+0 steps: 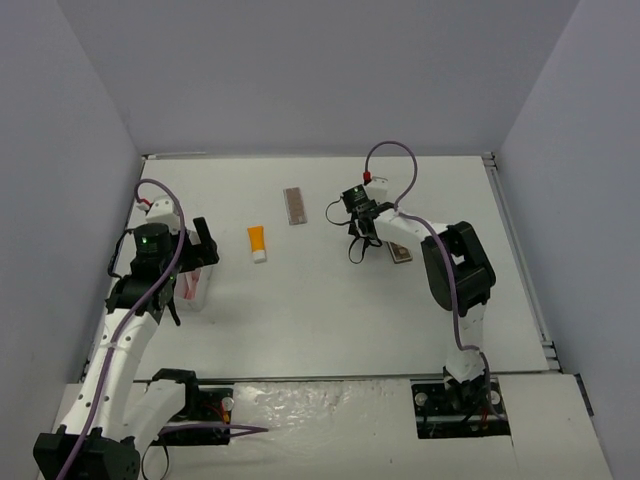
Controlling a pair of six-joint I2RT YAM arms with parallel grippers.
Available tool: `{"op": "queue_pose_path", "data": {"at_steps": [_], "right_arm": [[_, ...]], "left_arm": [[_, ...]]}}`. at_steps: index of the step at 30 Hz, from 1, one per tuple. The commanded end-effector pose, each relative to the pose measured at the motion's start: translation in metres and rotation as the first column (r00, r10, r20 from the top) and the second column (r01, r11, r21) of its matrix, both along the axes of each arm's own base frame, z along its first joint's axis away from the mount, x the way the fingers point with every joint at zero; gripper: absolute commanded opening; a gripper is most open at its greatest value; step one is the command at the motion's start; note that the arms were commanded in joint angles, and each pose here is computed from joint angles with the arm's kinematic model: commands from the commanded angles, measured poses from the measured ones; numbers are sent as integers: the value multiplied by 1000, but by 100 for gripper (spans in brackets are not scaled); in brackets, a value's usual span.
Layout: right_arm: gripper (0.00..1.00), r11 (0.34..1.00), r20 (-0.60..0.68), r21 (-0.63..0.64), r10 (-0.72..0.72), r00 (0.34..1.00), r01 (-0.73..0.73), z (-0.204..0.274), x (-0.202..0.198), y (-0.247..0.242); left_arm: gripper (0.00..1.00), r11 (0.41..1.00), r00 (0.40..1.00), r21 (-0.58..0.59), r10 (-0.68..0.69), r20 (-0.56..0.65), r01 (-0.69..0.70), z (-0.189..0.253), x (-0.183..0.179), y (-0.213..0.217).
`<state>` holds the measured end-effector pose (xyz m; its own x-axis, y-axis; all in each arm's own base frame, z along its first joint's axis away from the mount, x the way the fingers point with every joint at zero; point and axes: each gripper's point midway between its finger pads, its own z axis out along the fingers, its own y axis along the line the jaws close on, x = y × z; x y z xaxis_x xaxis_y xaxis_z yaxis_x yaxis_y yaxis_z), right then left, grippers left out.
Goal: Organize the makeup
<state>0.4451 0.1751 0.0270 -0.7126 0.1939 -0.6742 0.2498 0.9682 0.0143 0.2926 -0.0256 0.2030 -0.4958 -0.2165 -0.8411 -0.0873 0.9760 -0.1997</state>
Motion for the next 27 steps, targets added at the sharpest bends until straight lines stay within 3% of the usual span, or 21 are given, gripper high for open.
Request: {"op": "queue_pose_path", "data": {"at_steps": [1,10,15,18,22,27], "right_arm": [[33,999,45,33,-40,998,39,12,19,2],[22,999,-3,30,-24,1000,24,-13,18,4],[1,999,-12,45,-10,1000,10,-16,14,5],[0,998,-6,45,42,999,-41,-12,5,7],[0,983,89,76,161,983,-168,19,-6,27],[0,894,310,68,403,861,-443,76,-57,91]], "left_arm": [[97,999,994,-33,-23,110,26,39,9,-7],[97,999,994,-37,-28,102,31,36,9,-9],[97,998,995,-44,-36,97,40,35,10,-11],[97,996,993,-61,-57,100,63,35,10,-16],[97,985,986,-116,-117,119,130,39,12,-33],[97,934,970,-269,-206,132,235,51,3,-67]]}}
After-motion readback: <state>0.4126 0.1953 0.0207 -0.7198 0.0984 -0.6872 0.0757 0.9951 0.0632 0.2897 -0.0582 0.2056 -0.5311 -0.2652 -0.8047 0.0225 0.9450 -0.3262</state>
